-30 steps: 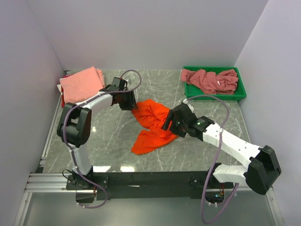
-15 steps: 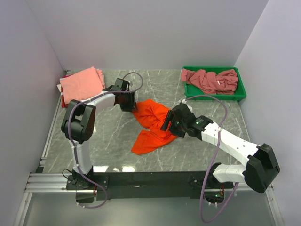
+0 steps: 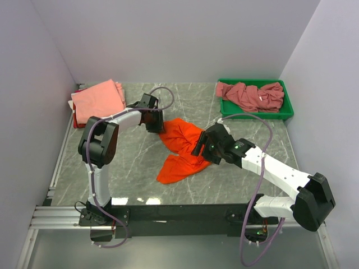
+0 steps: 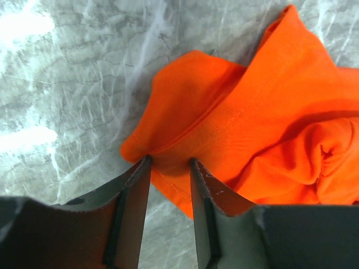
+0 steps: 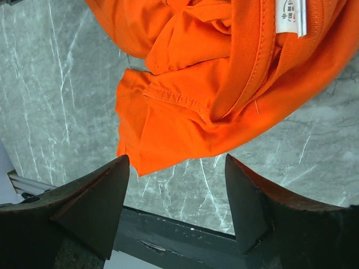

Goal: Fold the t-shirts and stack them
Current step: Flatten the tshirt out

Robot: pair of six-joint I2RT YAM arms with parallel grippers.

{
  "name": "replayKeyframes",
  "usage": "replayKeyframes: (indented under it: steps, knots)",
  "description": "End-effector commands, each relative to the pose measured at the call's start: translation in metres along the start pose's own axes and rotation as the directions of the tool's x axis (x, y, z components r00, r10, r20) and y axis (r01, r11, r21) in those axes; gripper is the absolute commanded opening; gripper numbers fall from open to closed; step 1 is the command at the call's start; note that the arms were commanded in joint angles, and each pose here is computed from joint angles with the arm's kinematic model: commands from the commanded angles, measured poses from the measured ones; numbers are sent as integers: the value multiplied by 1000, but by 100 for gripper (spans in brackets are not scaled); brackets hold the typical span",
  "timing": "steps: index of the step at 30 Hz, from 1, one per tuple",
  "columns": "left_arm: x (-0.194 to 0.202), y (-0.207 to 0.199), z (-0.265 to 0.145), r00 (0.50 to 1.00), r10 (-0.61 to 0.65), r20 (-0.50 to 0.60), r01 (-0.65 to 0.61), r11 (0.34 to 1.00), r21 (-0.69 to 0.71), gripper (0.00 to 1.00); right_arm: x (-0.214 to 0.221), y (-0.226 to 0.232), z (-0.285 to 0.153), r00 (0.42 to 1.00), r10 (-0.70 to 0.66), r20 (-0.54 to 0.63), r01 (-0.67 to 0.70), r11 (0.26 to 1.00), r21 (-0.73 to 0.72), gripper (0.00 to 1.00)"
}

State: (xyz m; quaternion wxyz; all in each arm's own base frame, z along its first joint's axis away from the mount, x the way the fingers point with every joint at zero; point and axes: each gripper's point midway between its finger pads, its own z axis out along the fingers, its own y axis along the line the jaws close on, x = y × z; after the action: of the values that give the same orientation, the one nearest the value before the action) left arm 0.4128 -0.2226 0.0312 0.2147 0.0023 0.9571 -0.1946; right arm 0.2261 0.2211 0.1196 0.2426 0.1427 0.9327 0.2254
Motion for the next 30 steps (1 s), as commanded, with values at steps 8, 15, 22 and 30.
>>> replayKeyframes:
  steps: [8, 15, 22, 30]
  knots:
    - [-11, 4, 0, 998, 51, 32, -48, 996, -72, 34, -2, 10, -8, 1000, -11, 17, 11, 1000, -20, 75]
    - [-5, -2, 9, 997, 81, 16, -80, 995, -57, 22, -2, 12, -8, 1000, -19, 15, 20, 1000, -20, 75]
    - [-13, -18, -3, 994, 103, 42, -102, 994, -30, 0, -2, 11, -9, 1000, -19, 16, 19, 1000, -17, 75]
    - [-33, -39, -47, 990, 103, 92, -104, 995, 0, 4, -10, 14, -3, 997, -74, 24, 74, 997, 13, 76]
